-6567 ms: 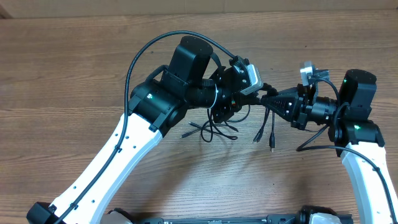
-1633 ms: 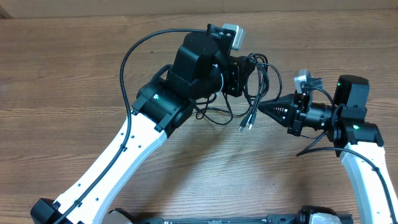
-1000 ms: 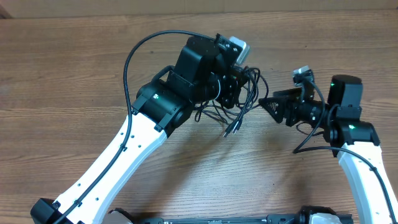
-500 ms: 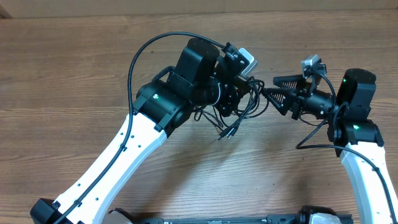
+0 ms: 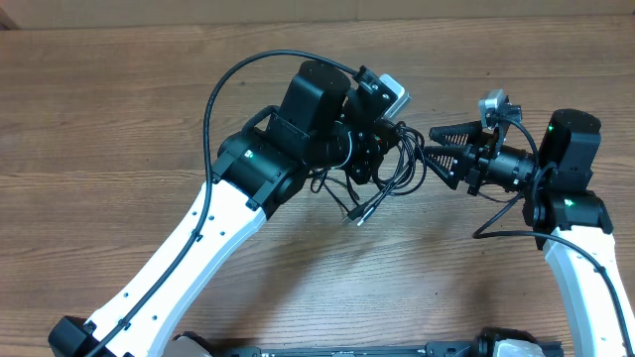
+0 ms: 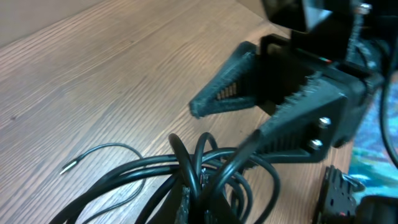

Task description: Untangle cables

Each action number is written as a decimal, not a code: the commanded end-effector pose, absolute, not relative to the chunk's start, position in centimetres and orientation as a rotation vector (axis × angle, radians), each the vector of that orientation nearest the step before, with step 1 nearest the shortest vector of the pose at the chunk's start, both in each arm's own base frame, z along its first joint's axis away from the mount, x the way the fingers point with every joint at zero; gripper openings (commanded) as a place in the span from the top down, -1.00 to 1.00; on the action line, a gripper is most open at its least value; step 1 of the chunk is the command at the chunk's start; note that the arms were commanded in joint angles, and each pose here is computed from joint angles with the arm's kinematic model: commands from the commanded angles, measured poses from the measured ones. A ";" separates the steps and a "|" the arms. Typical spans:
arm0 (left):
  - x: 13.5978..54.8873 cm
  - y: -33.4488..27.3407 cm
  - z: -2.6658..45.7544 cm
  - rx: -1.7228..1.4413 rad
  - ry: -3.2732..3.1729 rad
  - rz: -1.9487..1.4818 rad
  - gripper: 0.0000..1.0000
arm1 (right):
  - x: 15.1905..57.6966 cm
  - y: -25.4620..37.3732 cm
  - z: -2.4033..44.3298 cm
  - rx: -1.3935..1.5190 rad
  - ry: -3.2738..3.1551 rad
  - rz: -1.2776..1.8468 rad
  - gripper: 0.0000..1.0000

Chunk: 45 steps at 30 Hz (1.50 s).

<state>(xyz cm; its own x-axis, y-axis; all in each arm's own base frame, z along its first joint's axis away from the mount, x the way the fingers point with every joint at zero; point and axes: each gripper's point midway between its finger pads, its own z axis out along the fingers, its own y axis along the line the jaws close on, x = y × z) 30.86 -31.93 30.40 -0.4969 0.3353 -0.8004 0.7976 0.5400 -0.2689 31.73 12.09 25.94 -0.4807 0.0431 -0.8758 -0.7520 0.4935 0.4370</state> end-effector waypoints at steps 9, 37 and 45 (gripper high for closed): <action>32.7 -30.8 31.5 0.740 2.105 -0.762 0.92 | 31.8 12.1 26.3 -0.598 1.819 1.090 -0.23; 27.4 -34.1 31.3 0.972 2.078 -0.977 0.92 | 32.4 11.9 26.9 -0.617 1.783 1.044 -0.29; 26.1 -35.3 31.7 1.020 2.046 -1.012 0.92 | 32.5 11.9 26.9 -0.615 1.784 1.040 -0.29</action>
